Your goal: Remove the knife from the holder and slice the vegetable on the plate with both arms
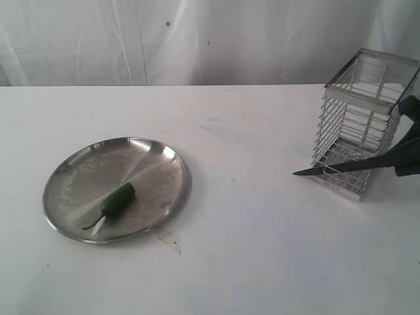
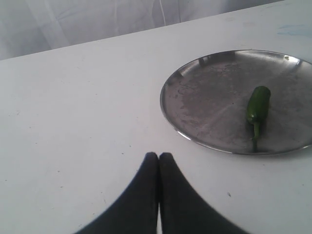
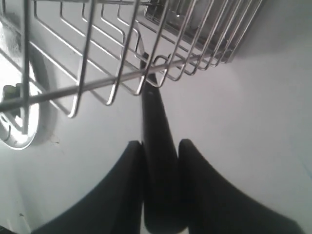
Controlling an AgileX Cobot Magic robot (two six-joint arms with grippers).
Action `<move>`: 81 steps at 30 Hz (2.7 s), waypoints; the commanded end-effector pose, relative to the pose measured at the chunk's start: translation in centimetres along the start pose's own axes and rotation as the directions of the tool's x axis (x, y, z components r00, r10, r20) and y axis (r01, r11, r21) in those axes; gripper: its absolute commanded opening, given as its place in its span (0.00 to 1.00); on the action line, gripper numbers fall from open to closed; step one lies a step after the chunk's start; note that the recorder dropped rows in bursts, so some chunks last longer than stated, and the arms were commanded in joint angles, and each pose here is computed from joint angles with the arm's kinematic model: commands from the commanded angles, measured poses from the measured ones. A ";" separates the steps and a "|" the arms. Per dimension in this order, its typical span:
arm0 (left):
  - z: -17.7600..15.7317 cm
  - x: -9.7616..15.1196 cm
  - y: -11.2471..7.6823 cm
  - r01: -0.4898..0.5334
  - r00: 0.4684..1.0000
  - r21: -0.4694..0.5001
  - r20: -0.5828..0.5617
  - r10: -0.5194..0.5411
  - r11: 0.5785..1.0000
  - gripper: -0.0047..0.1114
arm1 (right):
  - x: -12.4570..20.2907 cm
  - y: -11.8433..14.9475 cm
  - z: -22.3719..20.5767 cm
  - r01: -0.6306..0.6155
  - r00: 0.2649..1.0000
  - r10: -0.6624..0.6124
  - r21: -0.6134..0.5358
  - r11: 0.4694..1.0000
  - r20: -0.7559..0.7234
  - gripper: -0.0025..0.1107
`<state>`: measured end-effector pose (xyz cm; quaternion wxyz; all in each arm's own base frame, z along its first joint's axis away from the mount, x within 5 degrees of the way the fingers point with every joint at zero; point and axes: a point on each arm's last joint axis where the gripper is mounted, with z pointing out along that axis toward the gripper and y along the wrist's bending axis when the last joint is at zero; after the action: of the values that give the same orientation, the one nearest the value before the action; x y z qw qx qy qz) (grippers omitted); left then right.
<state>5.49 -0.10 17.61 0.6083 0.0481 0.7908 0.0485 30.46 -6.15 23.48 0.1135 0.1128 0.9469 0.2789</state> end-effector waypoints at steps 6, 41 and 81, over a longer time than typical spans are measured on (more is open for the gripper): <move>0.0 0.0 0.0 0.006 1.000 0.006 0.008 -0.006 1.000 0.04 | 0.2 -0.2 -0.8 0.011 0.991 -0.022 0.085 0.996 0.133 0.02; 0.0 0.0 0.0 0.006 1.000 0.006 0.008 -0.006 1.000 0.04 | 3.3 -1.0 0.5 -0.096 0.995 0.094 0.097 0.991 0.026 0.41; 0.0 0.0 0.0 0.006 1.000 0.006 0.008 -0.006 1.000 0.04 | 6.4 1.6 -4.7 -0.229 0.956 0.202 0.112 0.967 0.213 0.39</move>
<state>5.49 -0.10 17.61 0.6083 0.0481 0.7908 0.0485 23.97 -5.50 26.22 0.1471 0.2503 0.9336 0.2101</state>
